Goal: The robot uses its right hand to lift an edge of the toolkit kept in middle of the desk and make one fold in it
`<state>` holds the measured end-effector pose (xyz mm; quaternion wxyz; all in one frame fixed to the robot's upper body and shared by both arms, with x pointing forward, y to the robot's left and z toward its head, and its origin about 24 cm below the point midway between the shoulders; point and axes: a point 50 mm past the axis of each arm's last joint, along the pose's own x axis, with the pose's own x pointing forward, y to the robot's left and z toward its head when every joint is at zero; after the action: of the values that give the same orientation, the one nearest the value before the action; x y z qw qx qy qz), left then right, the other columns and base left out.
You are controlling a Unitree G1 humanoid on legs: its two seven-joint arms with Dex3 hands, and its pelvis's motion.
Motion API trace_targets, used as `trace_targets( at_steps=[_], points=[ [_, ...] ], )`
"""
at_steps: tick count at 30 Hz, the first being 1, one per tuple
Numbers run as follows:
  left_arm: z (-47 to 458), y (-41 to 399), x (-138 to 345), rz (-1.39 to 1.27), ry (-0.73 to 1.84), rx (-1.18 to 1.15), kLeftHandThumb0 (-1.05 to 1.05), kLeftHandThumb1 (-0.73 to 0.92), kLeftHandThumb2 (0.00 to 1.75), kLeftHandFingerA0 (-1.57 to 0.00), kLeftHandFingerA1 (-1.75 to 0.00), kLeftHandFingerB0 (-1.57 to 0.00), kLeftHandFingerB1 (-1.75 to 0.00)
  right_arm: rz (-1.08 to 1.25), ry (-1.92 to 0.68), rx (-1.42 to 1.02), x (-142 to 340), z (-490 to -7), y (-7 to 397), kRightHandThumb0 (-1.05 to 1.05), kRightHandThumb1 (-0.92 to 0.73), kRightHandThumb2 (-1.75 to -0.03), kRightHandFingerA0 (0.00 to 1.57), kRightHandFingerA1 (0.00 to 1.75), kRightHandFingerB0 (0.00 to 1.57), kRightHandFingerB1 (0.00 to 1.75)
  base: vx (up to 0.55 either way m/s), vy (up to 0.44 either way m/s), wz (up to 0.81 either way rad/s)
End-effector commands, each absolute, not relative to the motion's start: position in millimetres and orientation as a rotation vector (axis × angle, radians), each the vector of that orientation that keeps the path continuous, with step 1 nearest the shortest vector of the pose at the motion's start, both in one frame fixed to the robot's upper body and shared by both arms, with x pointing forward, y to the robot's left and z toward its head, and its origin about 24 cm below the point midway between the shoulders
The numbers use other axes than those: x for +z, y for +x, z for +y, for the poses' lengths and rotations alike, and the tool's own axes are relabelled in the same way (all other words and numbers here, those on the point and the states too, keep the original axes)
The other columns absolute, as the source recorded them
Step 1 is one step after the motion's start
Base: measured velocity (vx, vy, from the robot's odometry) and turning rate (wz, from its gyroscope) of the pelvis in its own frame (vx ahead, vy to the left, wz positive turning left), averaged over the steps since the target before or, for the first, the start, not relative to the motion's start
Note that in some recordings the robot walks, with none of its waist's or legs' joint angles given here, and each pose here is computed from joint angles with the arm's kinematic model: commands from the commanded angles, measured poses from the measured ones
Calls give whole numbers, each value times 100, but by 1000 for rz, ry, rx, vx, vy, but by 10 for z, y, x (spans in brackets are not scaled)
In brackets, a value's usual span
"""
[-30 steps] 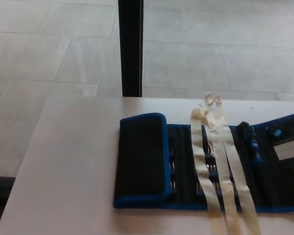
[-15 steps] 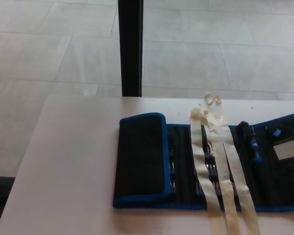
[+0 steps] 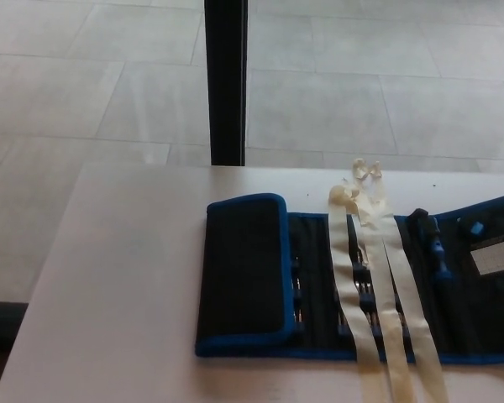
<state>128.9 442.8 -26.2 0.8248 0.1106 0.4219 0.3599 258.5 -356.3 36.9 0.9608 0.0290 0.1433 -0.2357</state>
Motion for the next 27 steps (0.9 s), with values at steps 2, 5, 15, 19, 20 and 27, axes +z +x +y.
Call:
trace_targets(
  at_steps=[2, 5, 15, 19, 20, 27],
  points=[
    [4487, 1238, -218, 904, 246, 783, -75, 89, 66, -50, -67, -41, -52, 304, 62, -496, 409, -3667, 2543, -60, -75, -63, 66, 50, 47, 41, 0, 0, 0],
    [4483, 1250, -217, 911, 268, 774, -75, 89, 65, -53, -69, -42, -52, 332, 71, -456, 367, -3608, 2572, -63, -60, -93, 54, 60, 40, 53, 0, 0, 0],
    [4495, 1263, -195, 914, 288, 768, -76, 90, 66, -51, -66, -41, -50, 461, 95, -389, 154, -3432, 2590, -56, -77, -63, 62, 49, 47, 42, 0, 0, 0],
    [4492, 1279, -193, 909, 287, 762, -74, 89, 66, -52, -70, -43, -54, 475, 127, -379, 127, -3380, 2618, -56, -77, -63, 62, 53, 48, 44, 0, 0, 0],
    [4492, 1280, -192, 906, 278, 765, -74, 89, 66, -51, -69, -41, -52, 475, 119, -368, 131, -3376, 2624, -57, -78, -63, 62, 54, 47, 44, 0, 0, 0],
    [4492, 1292, -183, 907, 297, 750, -75, 91, 67, -50, -66, -38, -50, 504, 150, -373, 161, -3403, 2641, -56, -79, -64, 59, 50, 43, 42, 0, 0, 0]
  ],
)
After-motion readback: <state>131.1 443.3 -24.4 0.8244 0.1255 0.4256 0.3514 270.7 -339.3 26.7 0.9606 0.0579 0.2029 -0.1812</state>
